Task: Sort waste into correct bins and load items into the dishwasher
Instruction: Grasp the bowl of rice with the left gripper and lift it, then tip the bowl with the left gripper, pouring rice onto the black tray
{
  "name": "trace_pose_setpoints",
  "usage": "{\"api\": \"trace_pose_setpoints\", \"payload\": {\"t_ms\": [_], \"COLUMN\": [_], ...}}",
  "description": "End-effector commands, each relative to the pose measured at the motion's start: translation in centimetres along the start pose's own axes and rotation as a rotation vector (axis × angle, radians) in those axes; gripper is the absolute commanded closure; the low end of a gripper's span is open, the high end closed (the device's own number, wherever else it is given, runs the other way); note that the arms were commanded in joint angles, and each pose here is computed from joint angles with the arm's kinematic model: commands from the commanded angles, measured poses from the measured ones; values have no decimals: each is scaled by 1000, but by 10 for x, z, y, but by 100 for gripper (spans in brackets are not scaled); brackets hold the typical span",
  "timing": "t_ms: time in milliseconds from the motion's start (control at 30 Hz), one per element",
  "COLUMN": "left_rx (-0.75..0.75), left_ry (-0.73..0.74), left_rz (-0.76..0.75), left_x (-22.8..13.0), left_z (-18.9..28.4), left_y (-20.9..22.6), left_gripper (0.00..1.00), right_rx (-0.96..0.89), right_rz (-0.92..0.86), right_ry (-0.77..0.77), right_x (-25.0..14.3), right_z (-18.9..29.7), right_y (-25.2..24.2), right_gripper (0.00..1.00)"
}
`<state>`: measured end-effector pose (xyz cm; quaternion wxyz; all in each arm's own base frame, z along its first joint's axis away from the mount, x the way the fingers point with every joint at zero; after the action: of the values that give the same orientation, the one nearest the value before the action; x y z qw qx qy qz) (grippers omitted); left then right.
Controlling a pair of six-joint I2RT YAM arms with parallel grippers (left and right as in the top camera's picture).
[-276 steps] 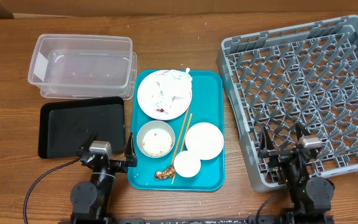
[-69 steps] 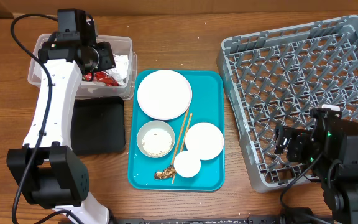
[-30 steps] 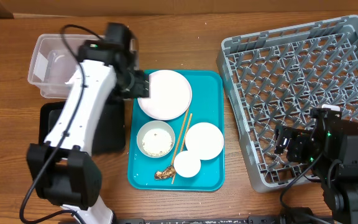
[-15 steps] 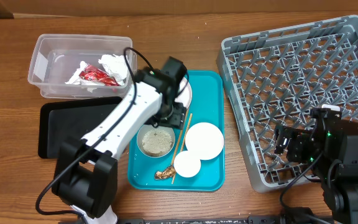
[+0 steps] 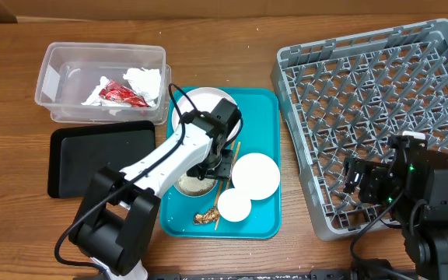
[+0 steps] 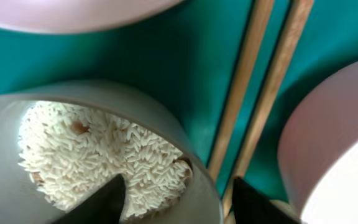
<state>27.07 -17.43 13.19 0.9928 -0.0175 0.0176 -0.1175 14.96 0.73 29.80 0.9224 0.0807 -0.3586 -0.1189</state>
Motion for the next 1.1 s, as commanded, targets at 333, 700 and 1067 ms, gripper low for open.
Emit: {"api": "trace_pose_setpoints", "payload": {"t_ms": [333, 700, 1067], "left_rx": [7, -20, -98], "left_ry": [-12, -97, -227], "left_rz": [25, 28, 186], "left_x": [5, 7, -6], "left_z": [4, 61, 119], "left_y": [-1, -2, 82], "left_gripper": [96, 96, 96], "right_rx": [7, 6, 6], "right_rz": [9, 10, 10], "right_ry": [-38, -38, -36], "right_x": [6, 5, 5], "right_z": [9, 9, 9], "right_y": [2, 2, 2], "right_gripper": [0, 0, 0]}}
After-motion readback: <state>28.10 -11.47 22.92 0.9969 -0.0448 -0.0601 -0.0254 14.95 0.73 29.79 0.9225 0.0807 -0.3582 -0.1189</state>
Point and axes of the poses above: each gripper's point midway between its finger pads, its own z axis back along the fingers, its own y axis along the line the jaws close on, x = y × z, the point moved 10 cm from there along z, back along the fingers, and after that the axes turned 6 degrees about -z, right-handed, at the moved point
